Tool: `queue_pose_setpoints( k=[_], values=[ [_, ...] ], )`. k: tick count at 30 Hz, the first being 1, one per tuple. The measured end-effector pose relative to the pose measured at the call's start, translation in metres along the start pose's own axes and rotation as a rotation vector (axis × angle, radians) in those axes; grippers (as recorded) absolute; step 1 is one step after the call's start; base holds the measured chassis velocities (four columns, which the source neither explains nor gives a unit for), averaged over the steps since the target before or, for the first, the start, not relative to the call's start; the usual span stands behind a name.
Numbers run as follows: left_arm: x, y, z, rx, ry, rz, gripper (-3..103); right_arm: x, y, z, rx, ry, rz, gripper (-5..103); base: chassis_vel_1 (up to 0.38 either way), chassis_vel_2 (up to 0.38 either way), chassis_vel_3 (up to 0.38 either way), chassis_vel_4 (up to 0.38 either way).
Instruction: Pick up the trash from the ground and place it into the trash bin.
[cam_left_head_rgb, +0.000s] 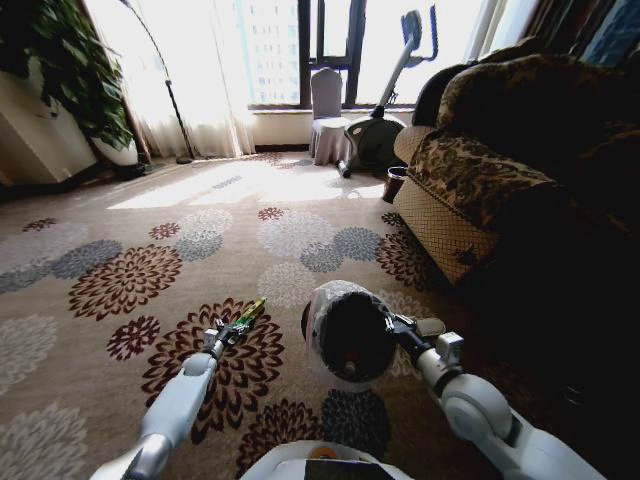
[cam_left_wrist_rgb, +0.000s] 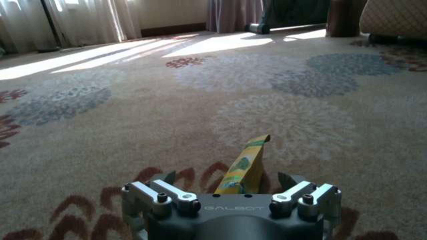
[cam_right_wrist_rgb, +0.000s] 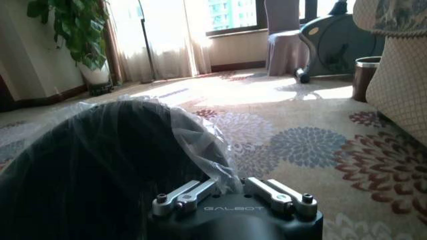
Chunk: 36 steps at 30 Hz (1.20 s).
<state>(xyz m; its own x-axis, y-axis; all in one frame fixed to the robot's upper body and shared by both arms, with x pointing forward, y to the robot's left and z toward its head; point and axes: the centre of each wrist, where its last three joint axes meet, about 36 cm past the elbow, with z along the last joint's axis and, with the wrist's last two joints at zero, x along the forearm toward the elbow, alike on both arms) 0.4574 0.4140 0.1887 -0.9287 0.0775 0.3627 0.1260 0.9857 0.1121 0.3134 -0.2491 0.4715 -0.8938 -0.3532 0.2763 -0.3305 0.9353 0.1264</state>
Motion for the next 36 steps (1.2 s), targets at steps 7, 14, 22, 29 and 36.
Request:
queue_pose_setpoints(
  k=[7,14,22,29,36],
  values=[
    [0.000,0.000,0.000,0.000,0.000,0.000,100,0.000,0.000,0.000,0.000,0.000,0.000,0,0.000,0.000,0.000,0.000],
    [0.001,0.000,-0.001,0.001,-0.002,-0.003,100,0.000,0.000,0.000,0.000,0.000,0.000,0,0.000,0.000,0.000,0.000],
    [0.021,-0.013,-0.018,0.050,0.013,-0.065,100,0.000,0.000,0.000,0.000,0.000,0.000,0,0.000,0.000,0.000,0.000],
    [0.052,-0.020,-0.038,0.101,0.032,-0.150,100,0.000,0.000,0.000,0.000,0.000,0.000,0,0.000,0.000,0.000,0.000],
    [0.051,0.008,-0.004,0.105,0.112,-0.219,100,0.000,0.000,0.000,0.000,0.000,0.000,0,0.000,0.000,0.000,0.000]
  ],
)
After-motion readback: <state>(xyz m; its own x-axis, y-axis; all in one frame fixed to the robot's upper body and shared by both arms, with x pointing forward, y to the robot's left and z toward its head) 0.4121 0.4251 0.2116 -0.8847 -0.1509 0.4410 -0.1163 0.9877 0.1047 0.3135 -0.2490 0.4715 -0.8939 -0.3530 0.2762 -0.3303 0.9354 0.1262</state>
